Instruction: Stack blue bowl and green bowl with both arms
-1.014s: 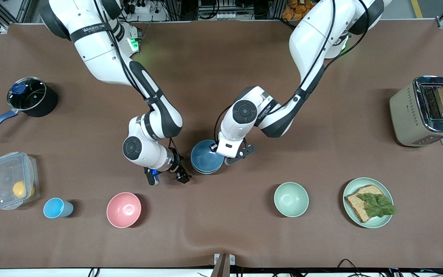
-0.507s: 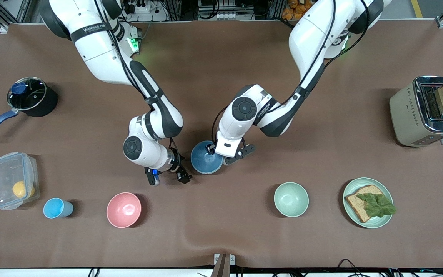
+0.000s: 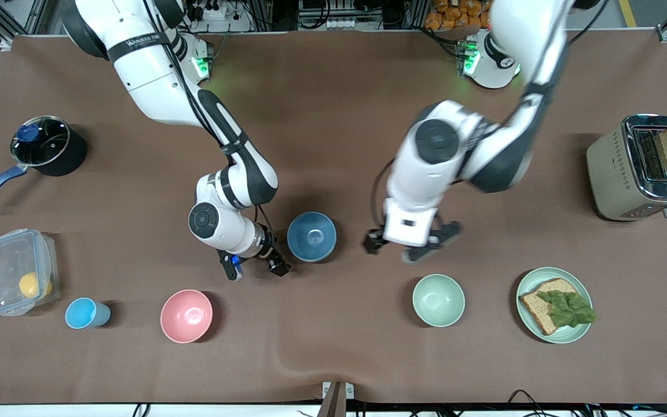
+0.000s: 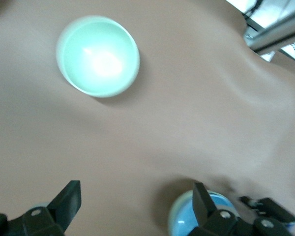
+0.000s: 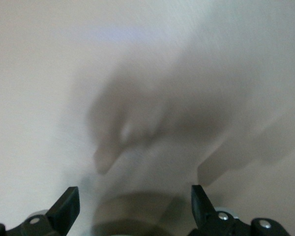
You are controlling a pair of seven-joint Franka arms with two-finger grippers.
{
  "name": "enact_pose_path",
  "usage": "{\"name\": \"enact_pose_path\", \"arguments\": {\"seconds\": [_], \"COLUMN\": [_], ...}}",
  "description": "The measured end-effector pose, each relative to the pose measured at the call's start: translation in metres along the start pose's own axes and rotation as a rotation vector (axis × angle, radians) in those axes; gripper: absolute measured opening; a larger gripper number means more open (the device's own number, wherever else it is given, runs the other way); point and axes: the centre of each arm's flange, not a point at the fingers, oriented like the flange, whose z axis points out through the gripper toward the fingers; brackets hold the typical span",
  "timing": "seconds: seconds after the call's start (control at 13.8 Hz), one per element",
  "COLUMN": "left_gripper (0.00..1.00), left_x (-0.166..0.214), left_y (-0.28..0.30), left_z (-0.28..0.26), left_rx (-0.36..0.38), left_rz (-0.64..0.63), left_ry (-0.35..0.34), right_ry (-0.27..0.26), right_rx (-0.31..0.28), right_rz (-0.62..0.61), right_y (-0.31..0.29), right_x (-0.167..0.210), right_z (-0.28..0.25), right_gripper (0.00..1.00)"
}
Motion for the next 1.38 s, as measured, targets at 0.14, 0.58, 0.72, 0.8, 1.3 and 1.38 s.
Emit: {"name": "enact_pose_path", "arguments": {"seconds": [0.14,0.58,0.72,0.8,1.3,1.38], "left_gripper": [1.00,1.00,1.00,1.00,1.00,1.00], "left_x": [0.024,0.095,0.101,0.102,0.079,0.080], "left_y": [-0.036,-0.151,-0.184,-0.199,-0.260,-0.266], "left_z": [-0.021,-0.100,-0.132,-0.145,-0.202,-0.205], "left_rx": [0.085,0.180,0.191,0.192,0.163,0.155], "left_rz": [0.062,0.221,0.268,0.308,0.498,0.507], "left_ry": [-0.038,-0.105,-0.117,-0.127,-0.148,-0.149], "right_ry": [0.024,0.008,0.024,0.019,0.004,0.012], "right_rx": [0.003,-0.123,-0.198,-0.222,-0.228,-0.240], "right_rz": [-0.064,-0.504,-0.666,-0.731,-0.983,-0.986], "right_y": [-0.007,0.028,0.049,0.060,0.164,0.171], "right_x": [0.011,0.125,0.145,0.151,0.149,0.141], "right_z": [-0.027,-0.185,-0.239,-0.266,-0.427,-0.439], "right_gripper": [1.00,1.00,1.00,1.00,1.00,1.00]}}
